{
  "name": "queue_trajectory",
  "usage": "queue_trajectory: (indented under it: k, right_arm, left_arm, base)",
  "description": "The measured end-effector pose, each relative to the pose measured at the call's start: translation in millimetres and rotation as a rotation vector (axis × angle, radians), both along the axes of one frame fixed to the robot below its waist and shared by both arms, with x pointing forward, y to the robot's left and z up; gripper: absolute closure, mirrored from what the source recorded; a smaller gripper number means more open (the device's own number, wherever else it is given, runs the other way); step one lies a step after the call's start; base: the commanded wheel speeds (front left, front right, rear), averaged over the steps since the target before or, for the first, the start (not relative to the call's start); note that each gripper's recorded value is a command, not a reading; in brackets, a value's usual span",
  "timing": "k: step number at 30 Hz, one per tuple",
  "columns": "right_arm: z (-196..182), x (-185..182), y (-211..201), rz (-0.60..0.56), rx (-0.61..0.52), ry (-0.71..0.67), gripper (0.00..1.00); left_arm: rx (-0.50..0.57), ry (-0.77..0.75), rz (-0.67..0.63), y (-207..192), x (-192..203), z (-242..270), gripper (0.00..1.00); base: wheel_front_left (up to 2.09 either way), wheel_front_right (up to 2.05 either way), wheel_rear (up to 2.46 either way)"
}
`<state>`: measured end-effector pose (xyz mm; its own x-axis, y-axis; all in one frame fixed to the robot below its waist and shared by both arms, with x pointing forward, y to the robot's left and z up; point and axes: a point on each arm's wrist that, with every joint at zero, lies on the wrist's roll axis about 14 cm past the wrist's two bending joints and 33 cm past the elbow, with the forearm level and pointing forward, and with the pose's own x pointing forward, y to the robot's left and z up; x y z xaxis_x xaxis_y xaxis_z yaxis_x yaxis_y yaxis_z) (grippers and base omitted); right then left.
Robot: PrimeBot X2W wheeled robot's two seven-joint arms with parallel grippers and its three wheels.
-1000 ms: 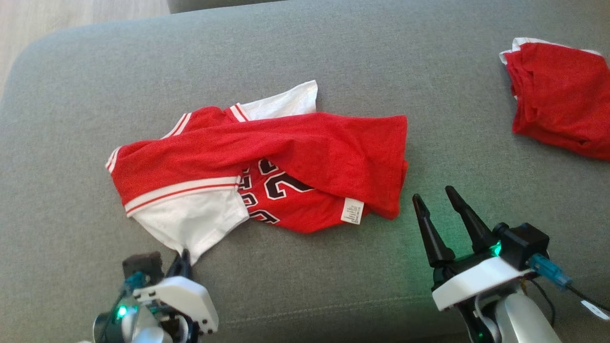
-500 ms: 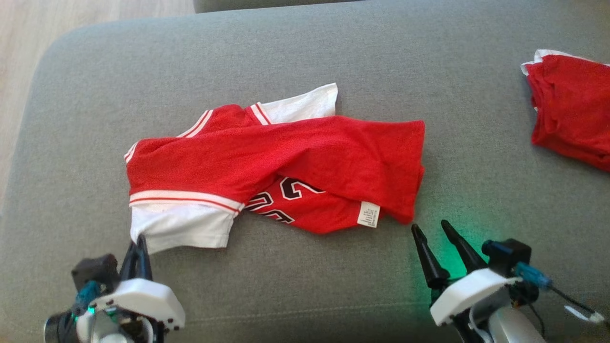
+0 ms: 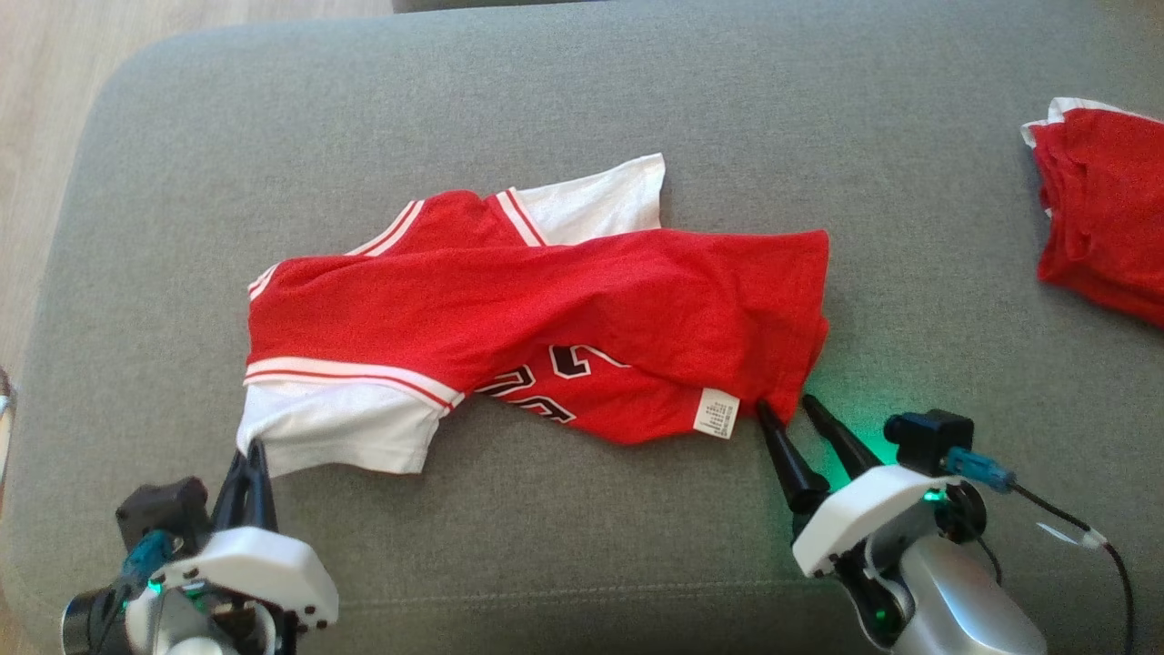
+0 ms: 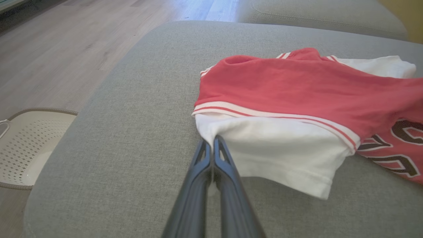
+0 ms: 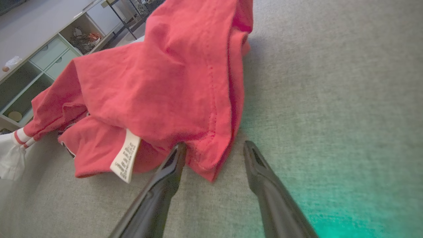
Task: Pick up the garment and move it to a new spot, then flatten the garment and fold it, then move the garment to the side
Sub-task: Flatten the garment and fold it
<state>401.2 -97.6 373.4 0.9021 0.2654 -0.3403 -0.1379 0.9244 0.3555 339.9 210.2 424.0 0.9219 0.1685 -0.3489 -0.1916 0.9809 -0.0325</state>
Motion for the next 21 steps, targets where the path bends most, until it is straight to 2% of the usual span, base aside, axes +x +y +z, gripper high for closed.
queue_trajectory:
  k: [1,2,3,4,5,11,15,18,21]
  right_arm:
    - [0,1,2,0.007,0.0,-0.001,0.2]
    - [1,2,3,0.01,-0.001,-0.002,0.47]
    - [1,2,3,0.011,-0.003,-0.002,0.64]
    - [1,1,3,0.012,-0.004,-0.002,0.95]
    - [1,0,2,0.01,-0.005,0.0,1.0]
    - [10,-5,-11,-0.025,-0.021,-0.027,1.0]
    - [25,-15,-30,-0.092,-0.011,-0.079,1.0]
    - [49,-18,-44,-0.145,0.01,-0.158,1.0]
    - [97,-7,-59,-0.184,0.032,-0.28,1.0]
  left_arm:
    - [0.001,-0.001,-0.001,0,0,0,1.0]
    - [0.002,-0.002,-0.001,1,1,1,1.0]
    - [0.004,-0.004,-0.001,1,0,1,1.0]
    - [0.005,-0.008,-0.002,1,0,3,1.0]
    - [0.007,-0.013,-0.003,1,0,4,1.0]
    - [0.009,-0.053,-0.006,2,2,16,1.0]
    - [-0.054,-0.146,-0.013,-2,8,43,1.0]
    - [-0.116,-0.245,-0.046,-9,14,74,1.0]
    - [-0.168,-0.361,-0.113,-18,24,117,1.0]
  base:
    - [0.0,0.0,0.0]
    - [0.0,0.0,0.0]
    - [0.0,0.0,0.0]
    - [0.0,0.0,0.0]
    - [0.0,0.0,0.0]
    - [0.0,0.0,0.0]
    - [0.0,0.0,0.0]
    - [0.0,0.0,0.0]
    - [0.0,0.0,0.0]
